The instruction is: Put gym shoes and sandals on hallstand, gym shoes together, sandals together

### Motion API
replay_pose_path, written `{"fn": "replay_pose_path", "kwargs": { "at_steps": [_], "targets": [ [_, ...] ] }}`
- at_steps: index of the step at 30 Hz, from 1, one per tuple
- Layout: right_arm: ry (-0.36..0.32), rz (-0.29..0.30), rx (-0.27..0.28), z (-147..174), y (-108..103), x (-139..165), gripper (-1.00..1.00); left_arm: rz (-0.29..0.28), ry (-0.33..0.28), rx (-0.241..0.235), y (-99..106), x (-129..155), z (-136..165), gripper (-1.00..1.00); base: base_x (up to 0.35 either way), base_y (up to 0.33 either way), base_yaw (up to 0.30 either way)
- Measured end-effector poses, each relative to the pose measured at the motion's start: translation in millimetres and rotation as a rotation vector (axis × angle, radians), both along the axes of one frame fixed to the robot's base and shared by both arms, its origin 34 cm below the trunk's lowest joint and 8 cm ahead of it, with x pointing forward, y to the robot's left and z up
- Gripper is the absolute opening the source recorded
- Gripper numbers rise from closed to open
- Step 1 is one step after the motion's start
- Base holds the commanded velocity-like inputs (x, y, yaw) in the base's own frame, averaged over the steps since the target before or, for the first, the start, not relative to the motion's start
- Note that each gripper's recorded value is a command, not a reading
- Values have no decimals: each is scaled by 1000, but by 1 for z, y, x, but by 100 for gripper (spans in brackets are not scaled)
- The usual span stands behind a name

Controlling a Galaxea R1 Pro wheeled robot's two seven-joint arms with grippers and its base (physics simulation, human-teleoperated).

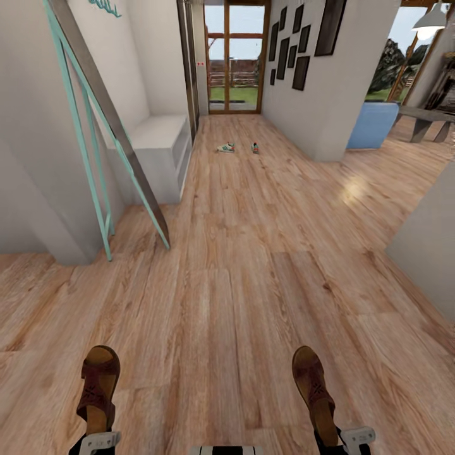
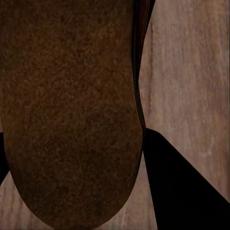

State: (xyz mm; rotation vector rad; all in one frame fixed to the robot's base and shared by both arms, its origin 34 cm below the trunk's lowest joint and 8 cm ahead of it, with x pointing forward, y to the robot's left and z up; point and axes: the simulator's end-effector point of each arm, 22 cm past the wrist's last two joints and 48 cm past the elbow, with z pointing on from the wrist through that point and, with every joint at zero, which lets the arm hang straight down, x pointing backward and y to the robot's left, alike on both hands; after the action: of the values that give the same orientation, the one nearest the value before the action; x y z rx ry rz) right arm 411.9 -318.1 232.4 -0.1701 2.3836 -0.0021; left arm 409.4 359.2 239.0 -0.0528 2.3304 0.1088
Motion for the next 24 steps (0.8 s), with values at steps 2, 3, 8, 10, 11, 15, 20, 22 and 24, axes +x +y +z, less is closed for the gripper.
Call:
{"fn": "replay_pose_path", "kwargs": {
  "at_steps": [2,3,8,10,11,15,20,22,24],
  "targets": [
    [-3,0,0,1,0,1,-100,1,-3,0,0,1,1,-100,0,0,-102],
    [-5,0,0,2,0,2,-100,2,-5,0,1,1,2,-100,0,0,-102],
    [-12,-1,1,4,0,4,-100,1,-14,-1,0,4,4,-100,0,-5,-94],
    [-14,-1,1,4,0,5,-100,1,-16,-1,0,5,5,-100,-10,-73,-48],
    [-14,-1,1,5,0,5,-100,1,-16,-2,-1,5,5,-100,-40,-152,-27],
    [-14,-1,1,5,0,5,-100,0,-17,-3,-1,5,5,-100,-65,-205,-14],
    [-14,-1,1,5,0,5,-100,0,-17,-3,-2,5,5,-100,-91,-246,-4],
    [-15,-1,1,5,0,6,-100,0,-19,-3,-2,6,5,-100,-120,-257,-1],
    [-18,0,0,6,1,6,-100,0,-21,-3,-1,6,6,-100,-157,-255,35]
  ]
}}
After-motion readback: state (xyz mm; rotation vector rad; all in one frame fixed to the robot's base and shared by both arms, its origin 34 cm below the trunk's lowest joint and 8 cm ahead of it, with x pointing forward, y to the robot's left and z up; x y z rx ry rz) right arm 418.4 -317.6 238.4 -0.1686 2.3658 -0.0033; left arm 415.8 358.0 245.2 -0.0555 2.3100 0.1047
